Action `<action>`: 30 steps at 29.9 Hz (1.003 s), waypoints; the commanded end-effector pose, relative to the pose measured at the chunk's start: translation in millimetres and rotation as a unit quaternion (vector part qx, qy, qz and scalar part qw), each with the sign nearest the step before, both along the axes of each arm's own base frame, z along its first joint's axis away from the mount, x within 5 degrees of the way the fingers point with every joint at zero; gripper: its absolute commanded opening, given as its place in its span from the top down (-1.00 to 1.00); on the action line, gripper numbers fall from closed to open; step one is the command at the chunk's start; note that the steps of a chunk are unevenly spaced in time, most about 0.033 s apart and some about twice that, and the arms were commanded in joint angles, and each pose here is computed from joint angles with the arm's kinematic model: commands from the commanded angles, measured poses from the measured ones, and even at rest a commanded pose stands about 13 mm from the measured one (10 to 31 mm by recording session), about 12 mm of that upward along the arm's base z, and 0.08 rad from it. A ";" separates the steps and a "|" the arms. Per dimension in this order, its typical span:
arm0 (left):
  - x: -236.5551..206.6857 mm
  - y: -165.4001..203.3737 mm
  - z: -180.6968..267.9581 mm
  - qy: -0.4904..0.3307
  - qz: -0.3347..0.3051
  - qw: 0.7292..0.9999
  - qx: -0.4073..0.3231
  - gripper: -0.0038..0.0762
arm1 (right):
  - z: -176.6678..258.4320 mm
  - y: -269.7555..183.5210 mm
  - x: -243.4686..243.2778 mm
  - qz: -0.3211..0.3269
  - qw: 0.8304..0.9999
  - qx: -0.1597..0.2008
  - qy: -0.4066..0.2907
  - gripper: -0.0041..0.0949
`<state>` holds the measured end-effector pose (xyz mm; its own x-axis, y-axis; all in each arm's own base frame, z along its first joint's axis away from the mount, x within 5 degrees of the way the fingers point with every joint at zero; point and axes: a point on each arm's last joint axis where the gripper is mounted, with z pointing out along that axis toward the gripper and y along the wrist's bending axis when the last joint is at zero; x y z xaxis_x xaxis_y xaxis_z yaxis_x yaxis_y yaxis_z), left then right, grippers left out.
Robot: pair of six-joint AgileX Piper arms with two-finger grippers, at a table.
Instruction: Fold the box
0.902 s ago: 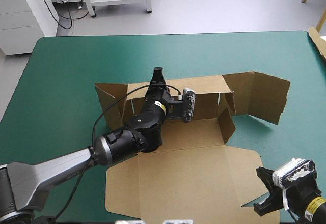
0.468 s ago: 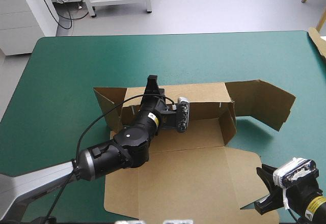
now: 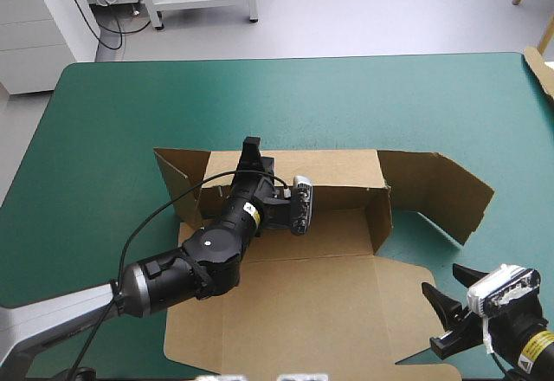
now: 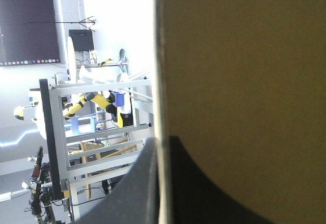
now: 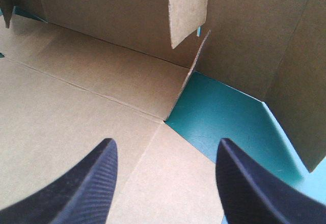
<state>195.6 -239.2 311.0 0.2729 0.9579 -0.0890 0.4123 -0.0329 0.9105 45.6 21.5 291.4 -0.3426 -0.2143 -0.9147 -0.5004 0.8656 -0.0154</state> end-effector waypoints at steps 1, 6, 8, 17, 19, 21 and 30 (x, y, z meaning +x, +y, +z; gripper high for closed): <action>-1.4 4.1 17.0 -0.023 -0.001 0.999 -0.026 0.92 | 13.0 1.3 2.3 0.002 0.999 0.017 -0.041 -0.17; -1.4 4.1 16.8 -0.021 0.000 0.999 -0.026 0.92 | 11.8 0.9 2.0 0.001 0.999 0.013 -0.035 -0.17; -1.5 4.0 16.8 -0.021 -0.001 0.999 -0.027 0.92 | 11.5 0.8 2.0 0.000 0.999 0.012 -0.034 -0.17; -1.5 4.0 16.6 -0.013 0.007 0.999 -0.046 0.92 | 27.6 -3.6 -1.1 -0.018 0.998 0.042 -0.037 -0.17; -1.6 3.8 16.6 -0.013 0.006 0.999 -0.046 0.92 | 39.9 -7.6 -3.5 -0.030 0.997 0.053 -0.046 -0.17; -1.7 3.5 16.6 -0.013 0.005 0.999 -0.047 0.92 | 51.9 -10.9 -4.8 -0.043 0.996 0.060 -0.047 -0.17; -1.7 3.4 16.6 -0.013 0.005 0.999 -0.048 0.92 | 107.5 -3.9 11.7 -0.069 0.996 0.042 -0.024 -0.17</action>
<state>195.5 -239.6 310.7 0.2577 0.9566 -0.1363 0.4237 0.0150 0.9057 46.3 11.4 374.4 -0.3620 -0.0938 -0.9274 -0.3828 0.9221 0.0561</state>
